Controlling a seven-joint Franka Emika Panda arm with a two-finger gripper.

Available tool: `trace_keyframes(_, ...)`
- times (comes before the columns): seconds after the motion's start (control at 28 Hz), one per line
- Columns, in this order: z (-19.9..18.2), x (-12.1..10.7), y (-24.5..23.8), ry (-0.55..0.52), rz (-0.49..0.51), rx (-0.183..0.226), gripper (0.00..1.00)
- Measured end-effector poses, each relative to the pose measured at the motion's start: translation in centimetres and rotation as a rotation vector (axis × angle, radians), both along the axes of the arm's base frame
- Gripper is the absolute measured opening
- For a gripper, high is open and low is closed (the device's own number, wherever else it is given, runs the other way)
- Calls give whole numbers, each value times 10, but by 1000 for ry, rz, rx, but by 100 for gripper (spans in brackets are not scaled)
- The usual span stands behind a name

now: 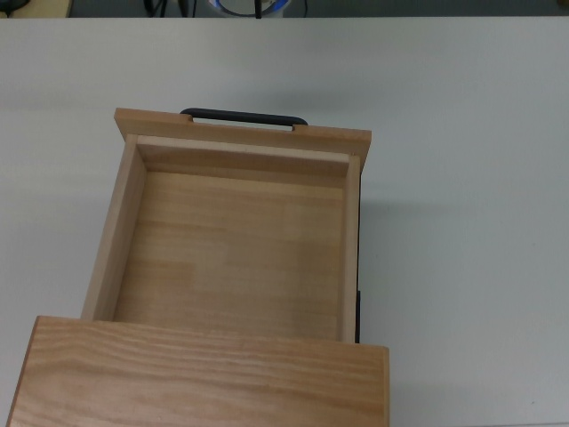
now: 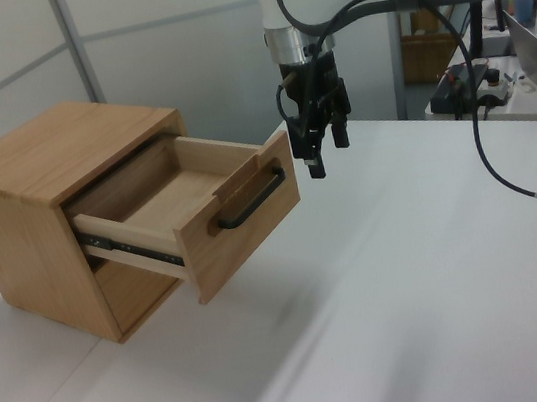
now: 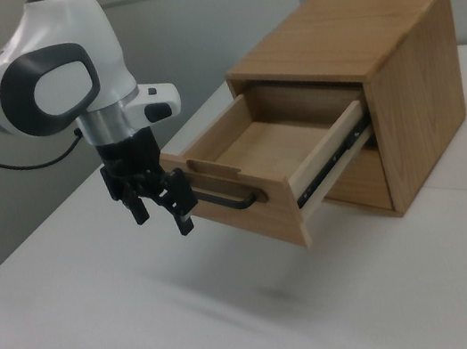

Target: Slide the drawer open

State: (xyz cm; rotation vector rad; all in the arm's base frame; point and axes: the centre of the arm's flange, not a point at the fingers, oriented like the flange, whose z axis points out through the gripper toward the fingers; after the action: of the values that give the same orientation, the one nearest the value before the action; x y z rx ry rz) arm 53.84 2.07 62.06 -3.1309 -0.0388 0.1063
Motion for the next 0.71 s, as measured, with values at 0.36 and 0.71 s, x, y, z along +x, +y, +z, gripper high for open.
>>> trace_keyframes(0.36,-2,1,0,4,1,0,100)
trace_keyframes(0.71,-9,5,1,17,3,2,100)
